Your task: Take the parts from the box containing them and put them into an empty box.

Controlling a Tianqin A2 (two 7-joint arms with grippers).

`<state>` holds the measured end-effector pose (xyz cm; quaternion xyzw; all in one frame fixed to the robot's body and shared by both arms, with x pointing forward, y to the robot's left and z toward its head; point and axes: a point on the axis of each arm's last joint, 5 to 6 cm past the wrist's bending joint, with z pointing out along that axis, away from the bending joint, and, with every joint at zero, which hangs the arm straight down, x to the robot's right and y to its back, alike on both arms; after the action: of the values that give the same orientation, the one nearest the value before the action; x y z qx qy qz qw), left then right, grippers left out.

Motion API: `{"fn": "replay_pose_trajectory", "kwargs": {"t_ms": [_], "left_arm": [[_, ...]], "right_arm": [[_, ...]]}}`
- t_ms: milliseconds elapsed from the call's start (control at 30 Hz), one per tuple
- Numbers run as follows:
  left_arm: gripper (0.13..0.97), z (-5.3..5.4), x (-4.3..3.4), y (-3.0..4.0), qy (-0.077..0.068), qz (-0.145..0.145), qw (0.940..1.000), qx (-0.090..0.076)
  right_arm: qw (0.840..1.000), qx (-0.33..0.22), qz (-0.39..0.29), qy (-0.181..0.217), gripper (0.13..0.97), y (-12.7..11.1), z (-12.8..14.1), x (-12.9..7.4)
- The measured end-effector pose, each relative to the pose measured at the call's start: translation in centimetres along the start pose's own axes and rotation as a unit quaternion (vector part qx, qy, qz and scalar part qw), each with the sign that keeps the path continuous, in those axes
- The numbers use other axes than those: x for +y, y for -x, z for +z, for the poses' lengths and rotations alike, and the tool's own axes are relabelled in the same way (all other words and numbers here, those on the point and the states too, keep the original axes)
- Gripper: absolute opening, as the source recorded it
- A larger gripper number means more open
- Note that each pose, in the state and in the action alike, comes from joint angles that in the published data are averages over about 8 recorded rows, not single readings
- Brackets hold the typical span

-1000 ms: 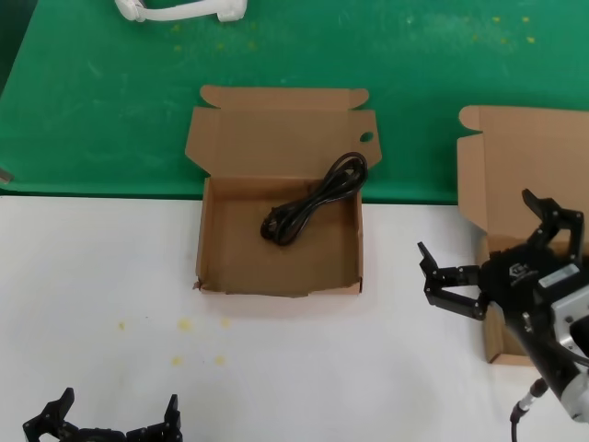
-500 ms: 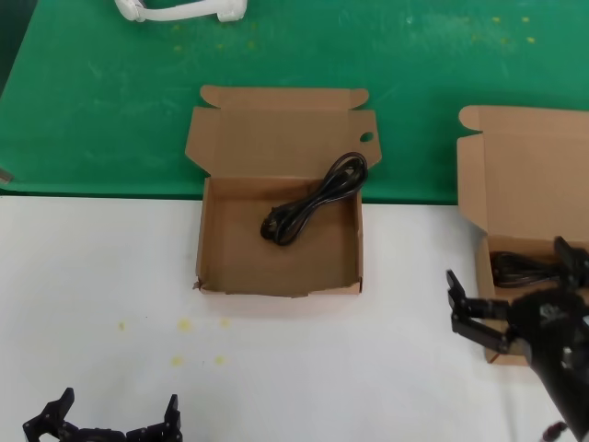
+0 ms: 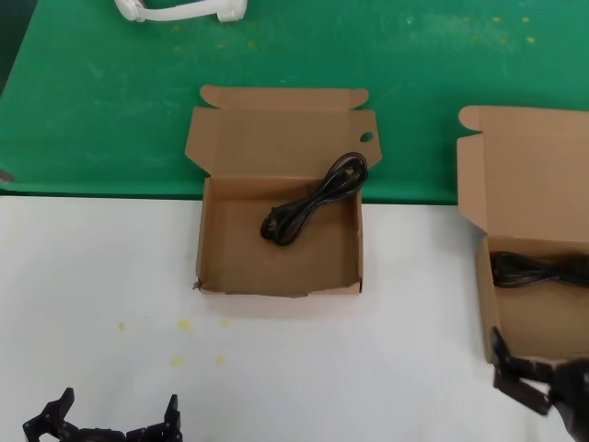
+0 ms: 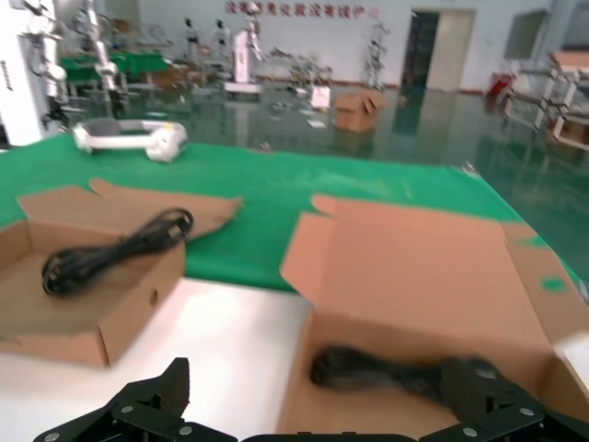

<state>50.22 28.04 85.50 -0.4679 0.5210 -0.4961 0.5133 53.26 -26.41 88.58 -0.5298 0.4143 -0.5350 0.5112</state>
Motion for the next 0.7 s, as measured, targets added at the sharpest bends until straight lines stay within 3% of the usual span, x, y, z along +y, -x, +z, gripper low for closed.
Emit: {"fn": "replay_pose_trajectory", "kwargs": {"t_ms": [233, 700], "left_arm": [[0.966, 0.0, 0.0, 0.0, 0.0, 0.0, 1.0, 0.0], [0.966, 0.0, 0.0, 0.0, 0.0, 0.0, 1.0, 0.0]], "right_arm": [[0.999, 0.016, 0.022, 0.025, 0.966, -0.6, -1.7, 1.8], [0.999, 0.018, 0.025, 0.027, 0.966, -0.7, -1.9, 2.0]]}}
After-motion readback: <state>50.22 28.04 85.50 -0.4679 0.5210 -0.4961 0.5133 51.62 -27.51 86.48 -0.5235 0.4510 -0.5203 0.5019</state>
